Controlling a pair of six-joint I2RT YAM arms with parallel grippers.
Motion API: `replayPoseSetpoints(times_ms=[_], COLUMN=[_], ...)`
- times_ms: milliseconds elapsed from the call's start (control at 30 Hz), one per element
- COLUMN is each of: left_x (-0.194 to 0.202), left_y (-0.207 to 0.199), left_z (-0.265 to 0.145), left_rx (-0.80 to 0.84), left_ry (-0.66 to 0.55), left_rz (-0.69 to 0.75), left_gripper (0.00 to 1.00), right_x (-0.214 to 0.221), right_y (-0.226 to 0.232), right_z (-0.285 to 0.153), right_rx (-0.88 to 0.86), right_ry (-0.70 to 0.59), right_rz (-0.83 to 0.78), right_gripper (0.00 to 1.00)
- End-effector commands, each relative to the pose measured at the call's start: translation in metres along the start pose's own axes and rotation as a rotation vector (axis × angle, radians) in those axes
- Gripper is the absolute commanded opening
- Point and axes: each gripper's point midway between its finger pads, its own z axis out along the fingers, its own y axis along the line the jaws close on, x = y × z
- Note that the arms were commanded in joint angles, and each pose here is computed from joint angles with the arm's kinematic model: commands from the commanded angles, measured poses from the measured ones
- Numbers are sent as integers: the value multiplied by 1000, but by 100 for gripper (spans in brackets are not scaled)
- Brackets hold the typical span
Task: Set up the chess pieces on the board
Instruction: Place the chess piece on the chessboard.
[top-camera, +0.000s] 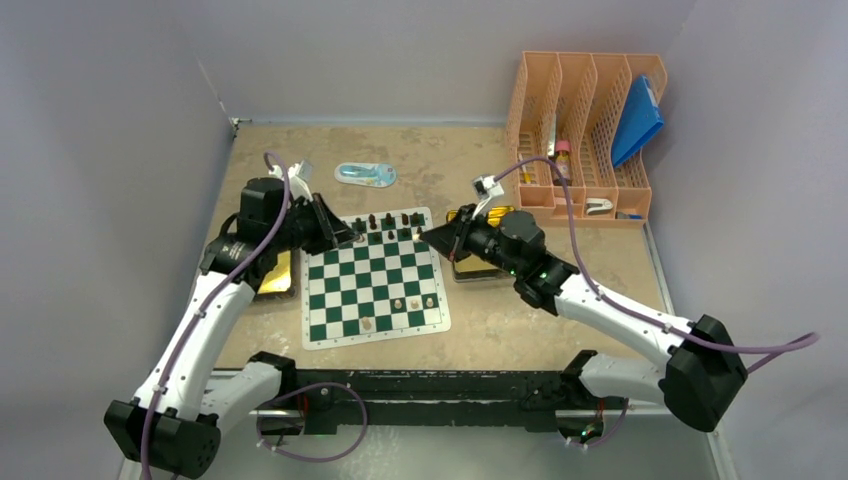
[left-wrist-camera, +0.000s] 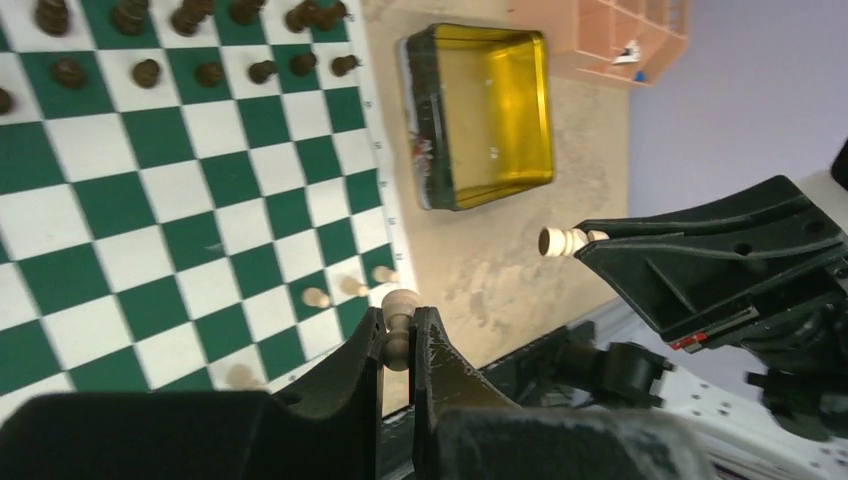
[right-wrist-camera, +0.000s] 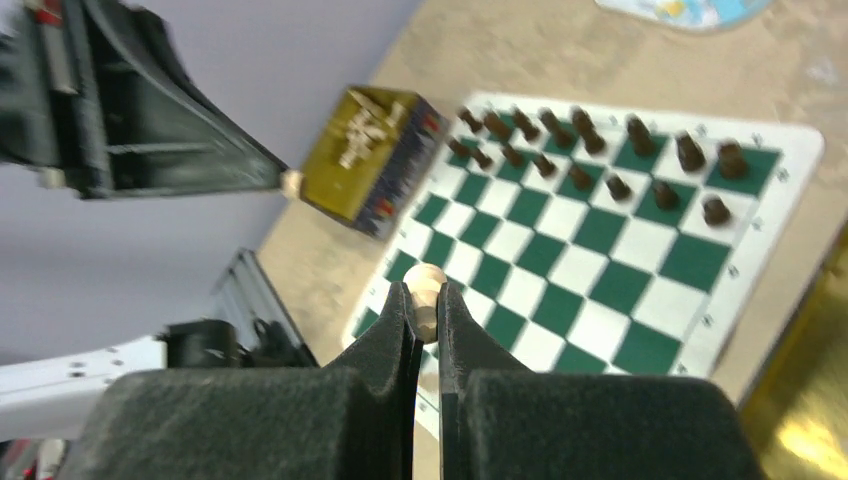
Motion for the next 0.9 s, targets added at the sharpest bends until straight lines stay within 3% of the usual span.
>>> replayPoseSetpoints(times_ms=[0,133,300,533,867], left_x=[-10,-1,15,14,15], left_y=[20,47,57,87,100], left_z=[-1,14,34,38,35], left_rx=[-104,-187,-145,-228,-145], left_ry=[-37,21,88,118,167], left_rz=[124,137,99,89,30], left_gripper=[0,0,1,1,1], right_x=[31,73,124,161,185], right_y=[-26,-28,-33,-35,-45], right_z=[-5,-5,-8,-17,-13], right_rx=[154,235,320,407,476], right_ry=[103,204,327,441,498], right_rz=[-92,-133,-169,-251,-291], right_gripper=[0,0,0,0,0])
